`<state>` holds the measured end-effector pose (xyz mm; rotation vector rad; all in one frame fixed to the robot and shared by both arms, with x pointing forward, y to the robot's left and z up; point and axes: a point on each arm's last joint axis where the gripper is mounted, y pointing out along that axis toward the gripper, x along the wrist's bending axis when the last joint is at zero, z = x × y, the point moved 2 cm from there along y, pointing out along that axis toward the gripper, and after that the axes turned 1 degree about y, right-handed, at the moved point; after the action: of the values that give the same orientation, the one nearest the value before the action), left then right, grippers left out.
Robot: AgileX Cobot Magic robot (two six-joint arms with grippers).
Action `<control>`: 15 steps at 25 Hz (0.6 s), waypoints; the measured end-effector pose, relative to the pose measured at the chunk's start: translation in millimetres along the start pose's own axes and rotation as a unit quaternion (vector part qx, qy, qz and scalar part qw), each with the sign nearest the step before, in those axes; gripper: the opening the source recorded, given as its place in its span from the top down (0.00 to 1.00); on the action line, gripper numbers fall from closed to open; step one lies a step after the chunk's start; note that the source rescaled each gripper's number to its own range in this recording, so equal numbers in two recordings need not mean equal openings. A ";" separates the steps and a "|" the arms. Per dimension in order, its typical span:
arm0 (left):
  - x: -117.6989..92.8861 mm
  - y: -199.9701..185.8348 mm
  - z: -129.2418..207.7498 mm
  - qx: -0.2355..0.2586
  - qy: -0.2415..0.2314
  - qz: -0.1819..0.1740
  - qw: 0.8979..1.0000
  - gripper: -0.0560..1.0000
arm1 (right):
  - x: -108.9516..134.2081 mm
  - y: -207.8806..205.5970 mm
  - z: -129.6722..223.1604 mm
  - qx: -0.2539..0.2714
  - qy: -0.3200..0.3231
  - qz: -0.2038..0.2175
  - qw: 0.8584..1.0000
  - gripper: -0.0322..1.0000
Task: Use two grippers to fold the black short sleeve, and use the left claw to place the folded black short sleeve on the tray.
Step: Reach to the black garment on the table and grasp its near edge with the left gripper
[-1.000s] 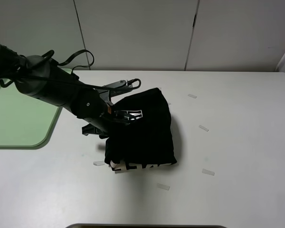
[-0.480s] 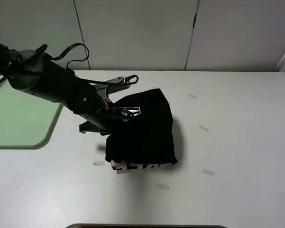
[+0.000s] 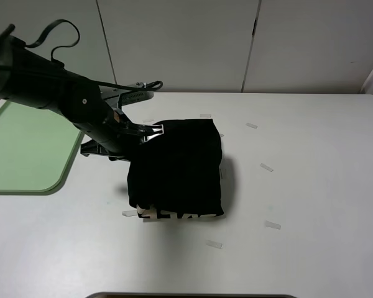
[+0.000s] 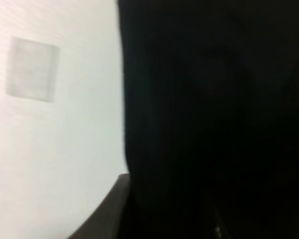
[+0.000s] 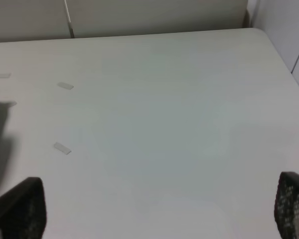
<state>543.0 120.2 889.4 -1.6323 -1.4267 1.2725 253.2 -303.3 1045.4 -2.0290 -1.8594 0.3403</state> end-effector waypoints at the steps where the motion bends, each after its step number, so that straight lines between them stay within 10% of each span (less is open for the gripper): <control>1: 2.8 -2.6 -2.4 -0.001 0.003 -0.002 1.000 0.69 | 0.0 0.0 0.0 0.000 0.000 0.000 1.000 0.00; 10: 16.0 -11.7 -12.9 -0.007 0.004 -0.010 1.000 0.67 | 0.0 0.0 0.0 0.000 0.000 0.000 1.000 0.00; 15: 16.3 -11.7 -12.5 -0.005 0.004 -0.011 1.000 0.38 | 0.0 0.0 0.0 0.000 0.000 0.000 1.000 0.00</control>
<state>549.5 140.3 900.0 -1.6210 -1.4449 1.2475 253.2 -303.3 1045.4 -2.0290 -1.8594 0.3403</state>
